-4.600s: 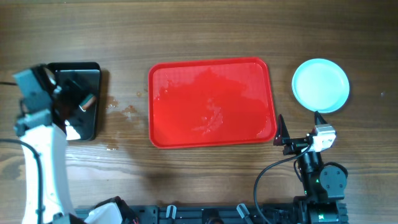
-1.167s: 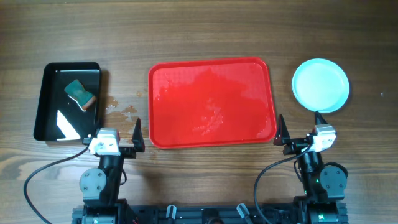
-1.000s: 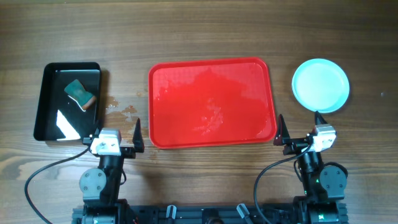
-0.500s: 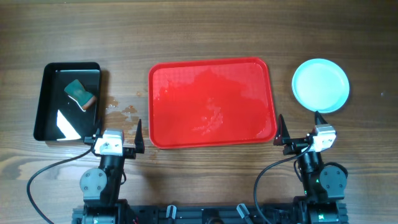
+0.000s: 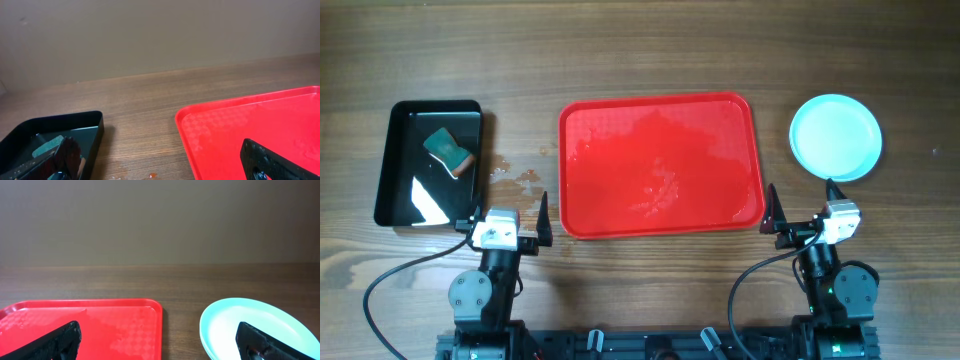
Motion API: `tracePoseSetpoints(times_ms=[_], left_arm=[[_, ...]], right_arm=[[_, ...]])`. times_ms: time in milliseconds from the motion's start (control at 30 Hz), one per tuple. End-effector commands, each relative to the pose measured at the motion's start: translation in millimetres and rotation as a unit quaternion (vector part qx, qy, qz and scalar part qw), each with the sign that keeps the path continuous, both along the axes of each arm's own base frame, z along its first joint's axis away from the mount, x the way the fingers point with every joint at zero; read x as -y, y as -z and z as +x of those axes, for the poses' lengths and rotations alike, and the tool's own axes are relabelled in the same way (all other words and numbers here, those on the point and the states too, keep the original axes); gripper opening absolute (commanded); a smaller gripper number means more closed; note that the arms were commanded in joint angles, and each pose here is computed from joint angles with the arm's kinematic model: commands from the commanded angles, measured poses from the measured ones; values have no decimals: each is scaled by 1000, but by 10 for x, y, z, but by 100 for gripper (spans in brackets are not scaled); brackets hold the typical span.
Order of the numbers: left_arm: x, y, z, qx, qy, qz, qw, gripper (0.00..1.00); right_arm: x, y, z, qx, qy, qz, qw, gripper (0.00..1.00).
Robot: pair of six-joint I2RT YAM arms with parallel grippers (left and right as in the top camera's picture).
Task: Clean dirty plates on tray and stack at the side
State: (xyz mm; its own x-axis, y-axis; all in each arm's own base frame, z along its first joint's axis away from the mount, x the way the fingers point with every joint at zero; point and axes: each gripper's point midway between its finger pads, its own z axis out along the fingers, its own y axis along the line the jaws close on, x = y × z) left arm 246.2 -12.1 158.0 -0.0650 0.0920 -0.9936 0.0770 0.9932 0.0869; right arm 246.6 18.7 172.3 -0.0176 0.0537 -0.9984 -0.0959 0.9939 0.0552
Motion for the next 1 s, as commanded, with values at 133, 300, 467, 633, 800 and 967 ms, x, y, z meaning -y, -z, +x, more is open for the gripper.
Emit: tracePoseSetpoints(times_ms=[133, 300, 467, 633, 800, 967], left_arm=[[-96, 18, -3, -3, -30, -7, 1000, 100], [-131, 16, -2, -3, -41, -20, 999, 100], [-239, -1, -5, 1, -74, -53, 996, 100], [-238, -1, -5, 1, -74, -53, 996, 100], [-237, -2, -5, 1, -74, -53, 996, 100], [-229, -2, -5, 1, -71, -53, 996, 100]], right_arm=[[38, -30, -3, 7, 10, -5, 1000, 100], [38, -30, -3, 7, 10, -4, 1000, 100], [38, -30, -3, 7, 10, -5, 1000, 100], [38, -30, -3, 7, 10, -4, 1000, 100], [38, -30, -3, 7, 10, -4, 1000, 100], [38, -31, -3, 8, 10, -5, 1000, 100]])
